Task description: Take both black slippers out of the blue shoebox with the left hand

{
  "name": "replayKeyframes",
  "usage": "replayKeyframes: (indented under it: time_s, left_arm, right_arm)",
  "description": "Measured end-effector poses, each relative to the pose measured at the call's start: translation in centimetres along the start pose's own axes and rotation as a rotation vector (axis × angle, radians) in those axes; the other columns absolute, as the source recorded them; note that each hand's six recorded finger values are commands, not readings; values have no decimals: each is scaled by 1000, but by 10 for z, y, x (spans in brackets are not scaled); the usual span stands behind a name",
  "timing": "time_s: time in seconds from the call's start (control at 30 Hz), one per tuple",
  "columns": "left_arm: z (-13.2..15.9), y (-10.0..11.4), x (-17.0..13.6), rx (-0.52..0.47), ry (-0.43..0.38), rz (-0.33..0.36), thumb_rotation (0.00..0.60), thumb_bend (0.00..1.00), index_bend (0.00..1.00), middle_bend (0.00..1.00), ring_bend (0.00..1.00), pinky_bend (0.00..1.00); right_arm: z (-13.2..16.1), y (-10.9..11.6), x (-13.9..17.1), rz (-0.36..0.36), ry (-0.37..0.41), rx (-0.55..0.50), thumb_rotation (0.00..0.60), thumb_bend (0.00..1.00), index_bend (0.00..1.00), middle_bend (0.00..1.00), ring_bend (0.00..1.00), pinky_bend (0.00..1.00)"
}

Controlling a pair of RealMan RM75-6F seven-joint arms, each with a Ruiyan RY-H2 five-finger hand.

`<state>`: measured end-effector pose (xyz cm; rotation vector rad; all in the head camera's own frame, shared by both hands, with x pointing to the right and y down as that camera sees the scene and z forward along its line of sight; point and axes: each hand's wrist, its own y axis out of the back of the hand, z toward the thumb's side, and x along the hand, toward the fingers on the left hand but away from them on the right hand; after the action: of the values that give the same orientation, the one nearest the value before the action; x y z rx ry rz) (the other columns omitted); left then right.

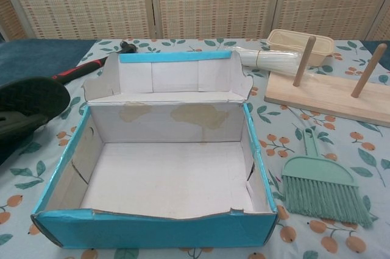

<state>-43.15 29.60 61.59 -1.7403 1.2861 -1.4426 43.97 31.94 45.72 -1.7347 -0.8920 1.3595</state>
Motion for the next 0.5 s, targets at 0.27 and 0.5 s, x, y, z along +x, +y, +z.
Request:
replayKeyframes:
  time_s: [0.27,0.5]
  left_arm:
    - [20,-1,-19,-129,-6,-116,600,319,0,0,0,64]
    - [24,27,-45,-18,-73,-228,600,340,0,0,0,54]
  right_arm:
    - [0,1,1,-6,-6,3,465,217,0,0,0,0]
    - [-4,3,1,-30,-30,19,463,217,0,0,0,0]
